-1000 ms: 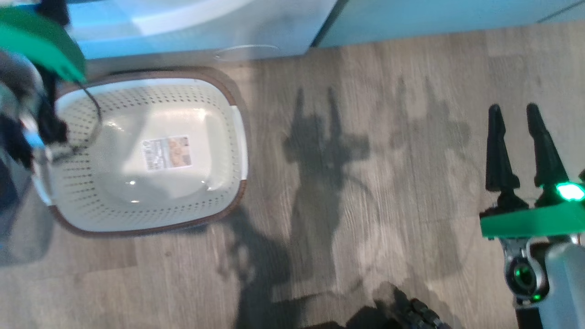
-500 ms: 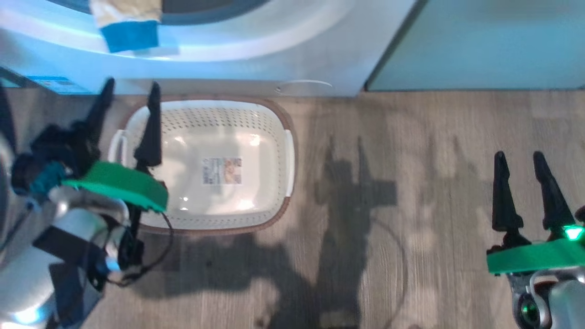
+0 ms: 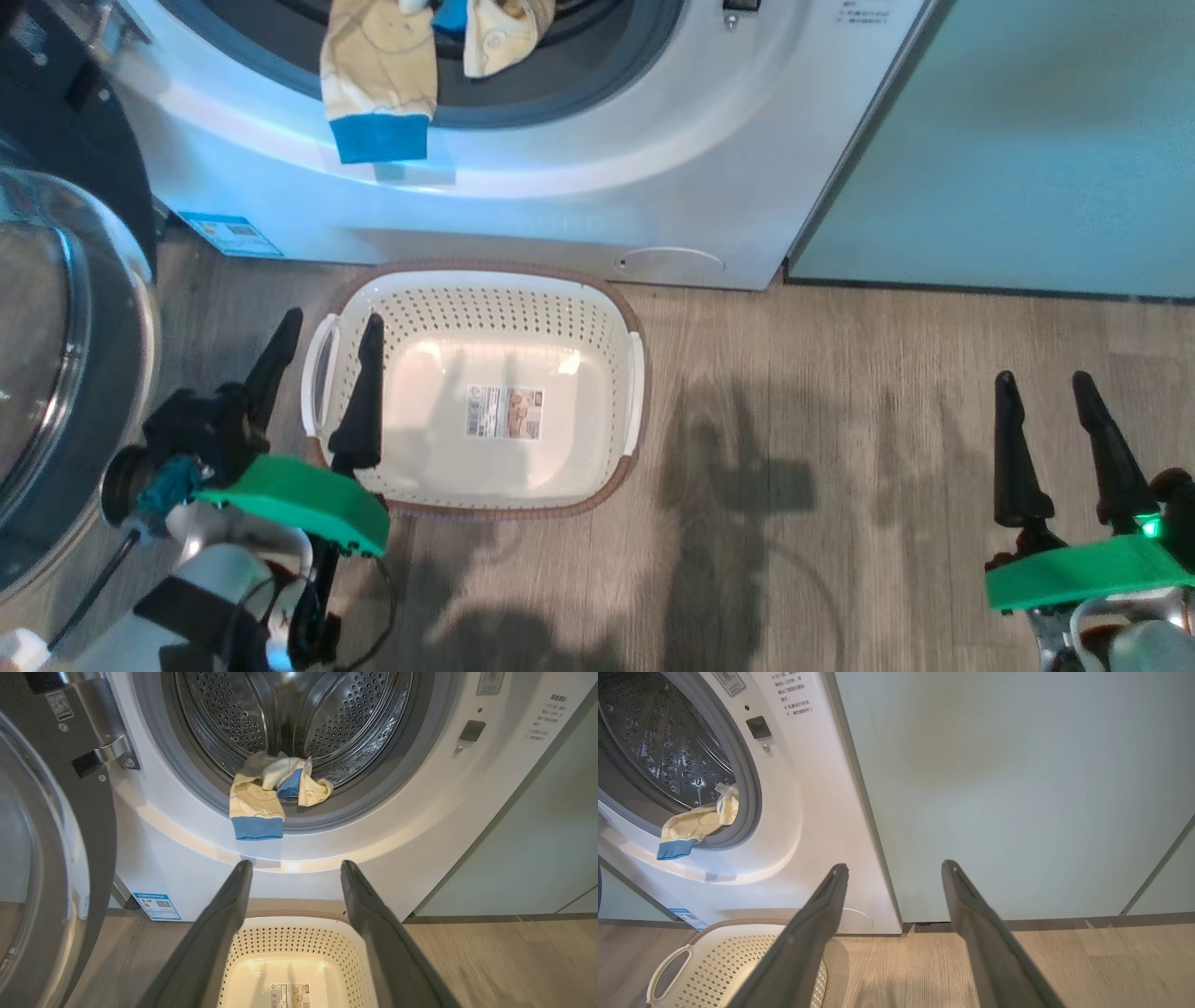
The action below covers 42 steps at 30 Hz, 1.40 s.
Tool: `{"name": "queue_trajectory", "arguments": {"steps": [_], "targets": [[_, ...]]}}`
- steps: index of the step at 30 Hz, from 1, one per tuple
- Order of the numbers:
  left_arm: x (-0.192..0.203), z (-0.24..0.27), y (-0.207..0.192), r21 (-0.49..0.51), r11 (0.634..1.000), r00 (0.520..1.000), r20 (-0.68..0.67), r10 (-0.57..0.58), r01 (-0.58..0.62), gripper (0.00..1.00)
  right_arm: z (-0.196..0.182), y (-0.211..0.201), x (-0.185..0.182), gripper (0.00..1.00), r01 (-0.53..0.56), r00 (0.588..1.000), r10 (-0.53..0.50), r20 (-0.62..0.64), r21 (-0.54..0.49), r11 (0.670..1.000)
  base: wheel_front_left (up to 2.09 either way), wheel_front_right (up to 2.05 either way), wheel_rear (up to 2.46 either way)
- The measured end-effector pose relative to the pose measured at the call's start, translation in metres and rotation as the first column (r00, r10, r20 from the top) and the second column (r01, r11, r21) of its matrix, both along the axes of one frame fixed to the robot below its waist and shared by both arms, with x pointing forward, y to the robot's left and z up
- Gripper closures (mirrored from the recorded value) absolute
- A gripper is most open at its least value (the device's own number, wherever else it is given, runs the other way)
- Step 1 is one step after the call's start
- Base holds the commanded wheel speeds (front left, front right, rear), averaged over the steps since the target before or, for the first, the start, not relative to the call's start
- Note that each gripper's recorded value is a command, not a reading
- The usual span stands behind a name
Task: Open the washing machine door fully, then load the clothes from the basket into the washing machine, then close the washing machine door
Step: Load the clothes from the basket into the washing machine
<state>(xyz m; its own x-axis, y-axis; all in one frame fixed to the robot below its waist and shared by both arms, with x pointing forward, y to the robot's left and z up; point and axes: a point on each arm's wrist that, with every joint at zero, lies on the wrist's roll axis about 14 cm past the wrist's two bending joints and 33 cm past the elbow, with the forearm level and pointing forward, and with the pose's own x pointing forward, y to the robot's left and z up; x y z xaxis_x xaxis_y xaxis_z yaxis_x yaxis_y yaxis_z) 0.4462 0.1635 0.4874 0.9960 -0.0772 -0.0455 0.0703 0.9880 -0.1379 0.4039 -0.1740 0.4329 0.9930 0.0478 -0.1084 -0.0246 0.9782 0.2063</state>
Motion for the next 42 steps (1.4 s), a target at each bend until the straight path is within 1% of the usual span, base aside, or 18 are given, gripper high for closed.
{"name": "queue_trajectory", "arguments": {"steps": [4, 7, 13, 19, 33, 42], "targets": [[-0.010, 0.003, 0.002, -0.005, 1.000, 1.000, 0.000, 0.011, -0.011, 0.00, 0.009, 0.003, -0.002, 0.00, -0.008, 1.000, 0.008, 0.023, 0.002, 1.000, 0.00, 0.00, 0.00], [-0.014, 0.005, 0.001, -0.014, 1.000, 1.000, 0.002, 0.015, -0.015, 0.00, 0.009, 0.004, -0.007, 0.00, -0.012, 1.000, 0.012, 0.017, 0.004, 1.000, 0.00, 0.00, 0.00], [-0.013, 0.011, -0.001, -0.020, 1.000, 1.000, 0.019, 0.014, -0.014, 0.00, 0.011, 0.004, -0.013, 0.00, -0.013, 1.000, 0.013, 0.013, 0.004, 1.000, 0.00, 0.00, 0.00], [-0.018, 0.005, -0.003, -0.022, 1.000, 1.000, -0.001, 0.010, -0.010, 0.00, 0.013, 0.004, -0.014, 0.00, -0.013, 1.000, 0.013, 0.018, 0.003, 1.000, 0.00, 0.00, 0.00], [-0.019, 0.001, -0.005, -0.018, 1.000, 1.000, -0.013, 0.004, -0.004, 0.00, 0.012, 0.009, -0.012, 0.00, -0.026, 1.000, 0.026, 0.014, 0.007, 1.000, 0.00, 0.00, 0.00], [-0.015, -0.007, -0.006, -0.019, 1.000, 0.999, -0.038, -0.002, 0.002, 0.00, 0.004, 0.009, -0.012, 0.00, -0.026, 1.000, 0.026, -0.008, 0.007, 1.000, 0.00, 0.00, 0.00]]}}
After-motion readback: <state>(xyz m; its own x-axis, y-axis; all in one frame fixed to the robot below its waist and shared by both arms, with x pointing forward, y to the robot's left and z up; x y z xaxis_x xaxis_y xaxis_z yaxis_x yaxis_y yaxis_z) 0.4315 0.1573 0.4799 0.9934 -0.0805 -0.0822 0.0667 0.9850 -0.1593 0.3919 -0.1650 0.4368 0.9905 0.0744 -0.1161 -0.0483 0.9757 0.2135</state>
